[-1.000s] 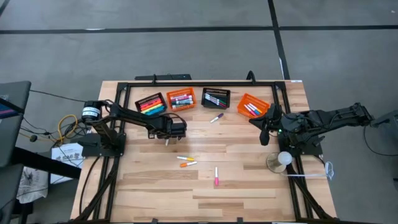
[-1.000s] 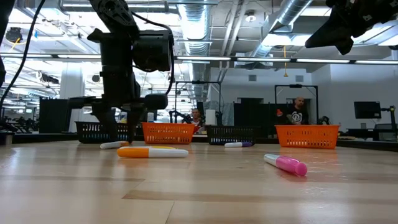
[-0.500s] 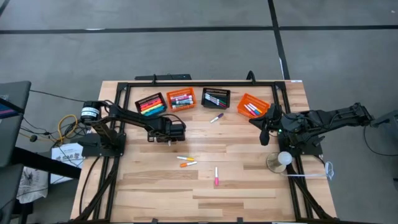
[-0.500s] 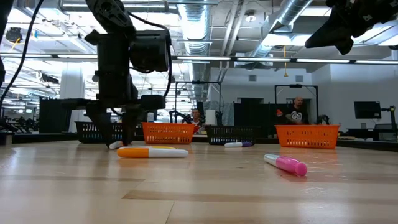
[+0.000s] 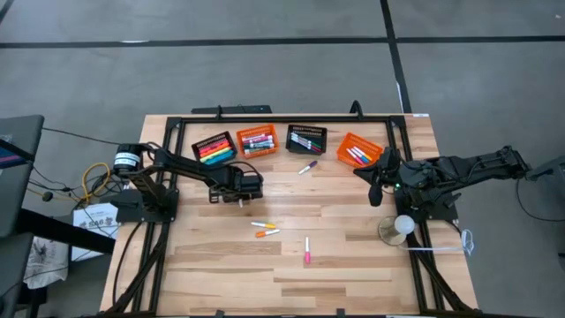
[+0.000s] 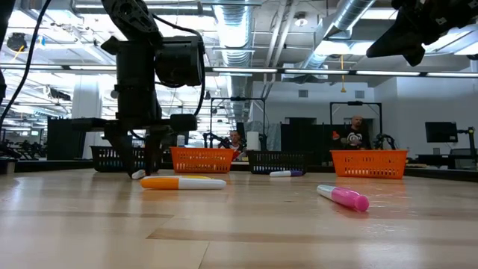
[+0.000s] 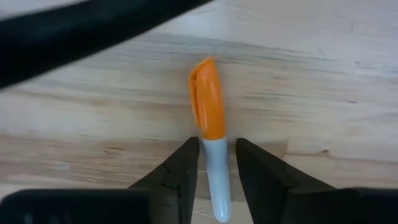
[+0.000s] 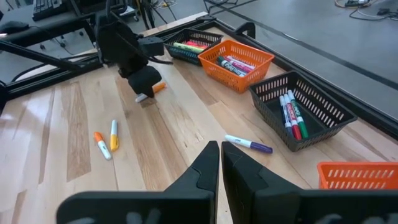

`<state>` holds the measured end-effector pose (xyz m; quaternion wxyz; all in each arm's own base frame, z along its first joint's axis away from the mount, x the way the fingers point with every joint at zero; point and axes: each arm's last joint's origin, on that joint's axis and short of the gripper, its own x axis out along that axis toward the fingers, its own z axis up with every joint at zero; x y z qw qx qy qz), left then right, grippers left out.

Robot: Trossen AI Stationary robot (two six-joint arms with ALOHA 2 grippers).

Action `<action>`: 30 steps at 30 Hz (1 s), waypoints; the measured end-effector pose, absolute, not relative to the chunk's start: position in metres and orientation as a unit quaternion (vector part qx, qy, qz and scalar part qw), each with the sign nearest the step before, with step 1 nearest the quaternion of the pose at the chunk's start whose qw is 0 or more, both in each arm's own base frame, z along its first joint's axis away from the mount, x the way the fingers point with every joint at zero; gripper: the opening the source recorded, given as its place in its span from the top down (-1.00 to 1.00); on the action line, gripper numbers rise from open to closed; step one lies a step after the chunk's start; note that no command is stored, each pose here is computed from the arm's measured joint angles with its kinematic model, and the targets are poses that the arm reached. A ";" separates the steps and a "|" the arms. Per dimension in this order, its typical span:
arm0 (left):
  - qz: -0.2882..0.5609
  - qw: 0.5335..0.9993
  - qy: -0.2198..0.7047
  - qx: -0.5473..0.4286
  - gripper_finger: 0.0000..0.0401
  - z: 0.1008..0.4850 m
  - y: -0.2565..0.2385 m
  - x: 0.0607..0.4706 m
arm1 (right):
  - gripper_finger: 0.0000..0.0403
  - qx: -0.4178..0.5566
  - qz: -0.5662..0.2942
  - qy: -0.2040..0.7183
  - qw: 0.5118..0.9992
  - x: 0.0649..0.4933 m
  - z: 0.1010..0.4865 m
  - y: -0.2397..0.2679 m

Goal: Pick & Place Markers
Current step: Put the top orange small highlighter pen into the left orange bin

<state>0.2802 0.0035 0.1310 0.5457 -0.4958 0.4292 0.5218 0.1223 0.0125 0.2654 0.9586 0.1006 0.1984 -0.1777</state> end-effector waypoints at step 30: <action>0.473 0.618 0.382 -0.499 0.71 0.155 0.003 0.285 | 0.95 0.107 -0.176 0.197 0.959 0.123 0.266 0.013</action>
